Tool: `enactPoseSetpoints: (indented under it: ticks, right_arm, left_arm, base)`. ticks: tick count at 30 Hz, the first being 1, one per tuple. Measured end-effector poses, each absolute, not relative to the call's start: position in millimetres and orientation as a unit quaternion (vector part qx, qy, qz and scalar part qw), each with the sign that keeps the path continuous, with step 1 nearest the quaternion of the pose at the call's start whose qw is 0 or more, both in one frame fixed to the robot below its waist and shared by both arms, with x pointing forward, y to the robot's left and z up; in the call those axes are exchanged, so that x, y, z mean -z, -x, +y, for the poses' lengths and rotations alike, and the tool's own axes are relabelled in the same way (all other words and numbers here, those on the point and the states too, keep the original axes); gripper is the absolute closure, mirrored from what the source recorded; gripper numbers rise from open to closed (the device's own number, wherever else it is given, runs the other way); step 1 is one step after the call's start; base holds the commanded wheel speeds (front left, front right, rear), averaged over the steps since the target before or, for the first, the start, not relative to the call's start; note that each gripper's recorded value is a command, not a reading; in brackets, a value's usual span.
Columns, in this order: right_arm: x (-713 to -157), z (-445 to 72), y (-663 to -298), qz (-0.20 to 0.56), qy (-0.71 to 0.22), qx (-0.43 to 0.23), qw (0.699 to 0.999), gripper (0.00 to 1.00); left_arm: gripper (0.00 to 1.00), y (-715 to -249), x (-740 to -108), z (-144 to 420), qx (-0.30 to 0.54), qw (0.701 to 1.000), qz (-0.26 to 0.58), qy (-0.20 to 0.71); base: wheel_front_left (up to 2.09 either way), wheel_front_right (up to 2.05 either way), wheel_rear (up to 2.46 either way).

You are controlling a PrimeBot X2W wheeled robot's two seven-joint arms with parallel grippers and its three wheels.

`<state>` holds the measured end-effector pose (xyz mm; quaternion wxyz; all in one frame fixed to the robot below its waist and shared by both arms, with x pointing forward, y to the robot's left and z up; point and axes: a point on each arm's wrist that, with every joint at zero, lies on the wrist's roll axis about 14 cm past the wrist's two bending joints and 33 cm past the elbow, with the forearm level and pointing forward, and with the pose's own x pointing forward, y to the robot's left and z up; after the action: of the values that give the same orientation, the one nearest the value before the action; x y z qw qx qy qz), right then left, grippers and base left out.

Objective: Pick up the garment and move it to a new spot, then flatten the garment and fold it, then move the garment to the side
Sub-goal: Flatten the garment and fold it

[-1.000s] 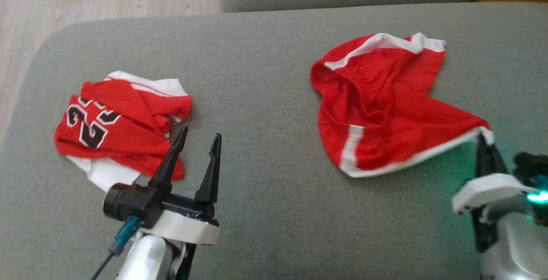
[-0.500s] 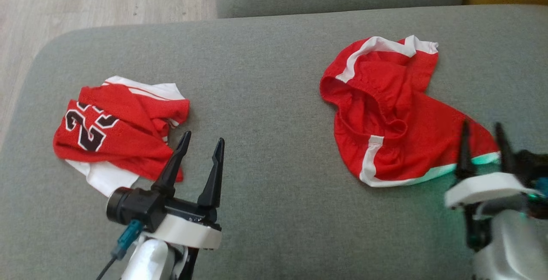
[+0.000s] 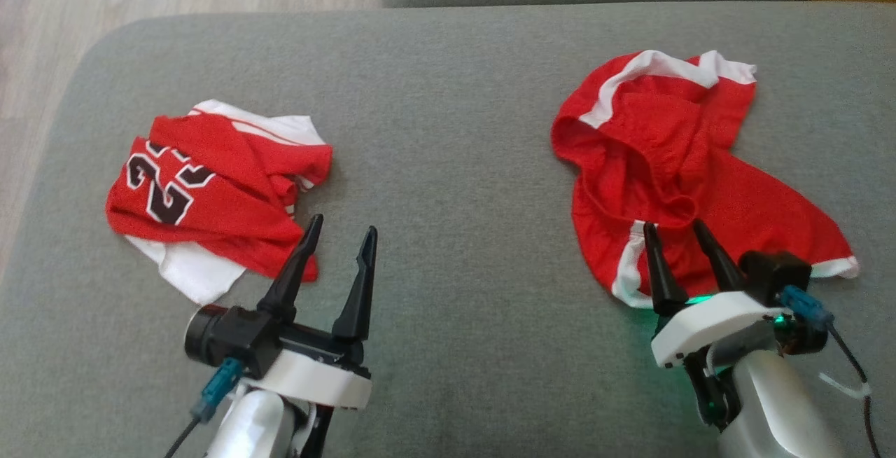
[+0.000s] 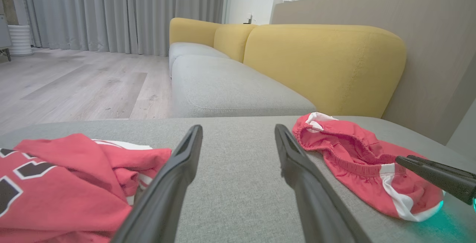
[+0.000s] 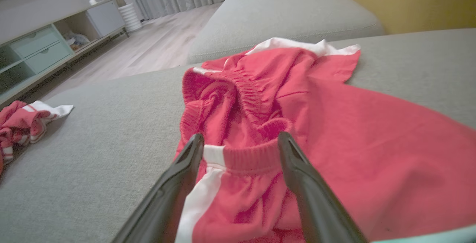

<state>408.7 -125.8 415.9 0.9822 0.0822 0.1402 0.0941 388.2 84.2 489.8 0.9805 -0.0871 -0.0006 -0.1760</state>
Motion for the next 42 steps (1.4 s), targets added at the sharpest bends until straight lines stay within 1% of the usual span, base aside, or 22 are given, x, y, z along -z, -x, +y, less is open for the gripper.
enactPoseSetpoints:
  ticks: [9,13,19,20,21,23,28,36,42]
  right_arm:
    - [-387.7,-105.5,-408.4,0.19,-0.081,-0.119,0.971,0.0]
    - [-382.4,-97.3,-406.9,0.197,-0.078,-0.132,0.968,0.0]
    - [-383.3,-79.4,-416.7,0.199,-0.069,-0.16,0.964,0.0]
    - [-381.8,-77.7,-416.5,0.202,-0.067,-0.163,0.963,0.51]
    - [-380.1,-76.4,-416.1,0.206,-0.066,-0.165,0.962,1.0]
    - [-379.3,-73.4,-415.1,0.207,-0.063,-0.171,0.961,1.0]
    - [-393.7,-57.1,-414.5,0.174,-0.069,-0.196,0.963,1.0]
    - [-423.0,-21.1,-411.7,0.125,-0.057,-0.258,0.956,1.0]
    - [-420.9,9.6,-400.4,0.13,-0.027,-0.315,0.94,1.0]
  left_arm:
    - [0.0,-388.4,-484.5,91.4,0.163,0.983,0.007,0.087]
    - [0.0,-391.6,-488.1,89.8,0.165,0.982,0.002,0.087]
    - [0.0,-391.0,-484.6,85.8,0.171,0.981,0.008,0.089]
    - [0.0,-390.9,-483.9,86.2,0.17,0.981,0.009,0.089]
    - [0.0,-390.7,-483.3,86.7,0.169,0.982,0.01,0.089]
    - [0.0,-390.3,-483.0,87.3,0.168,0.982,0.01,0.088]
    - [0.0,-389.1,-485.2,87.8,0.167,0.982,0.007,0.088]
    - [0.0,-387.0,-494.3,89.6,0.164,0.983,-0.006,0.088]
    - [0.0,-384.6,-495.3,96.6,0.153,0.984,-0.007,0.087]
  base:
    - [0.0,0.0,0.0]
    - [0.0,0.0,0.0]
    - [0.0,0.0,0.0]
    - [0.0,0.0,0.0]
    - [0.0,0.0,0.0]
    - [0.0,0.0,0.0]
    - [0.0,0.0,0.0]
    - [0.0,0.0,0.0]
    - [0.0,0.0,0.0]
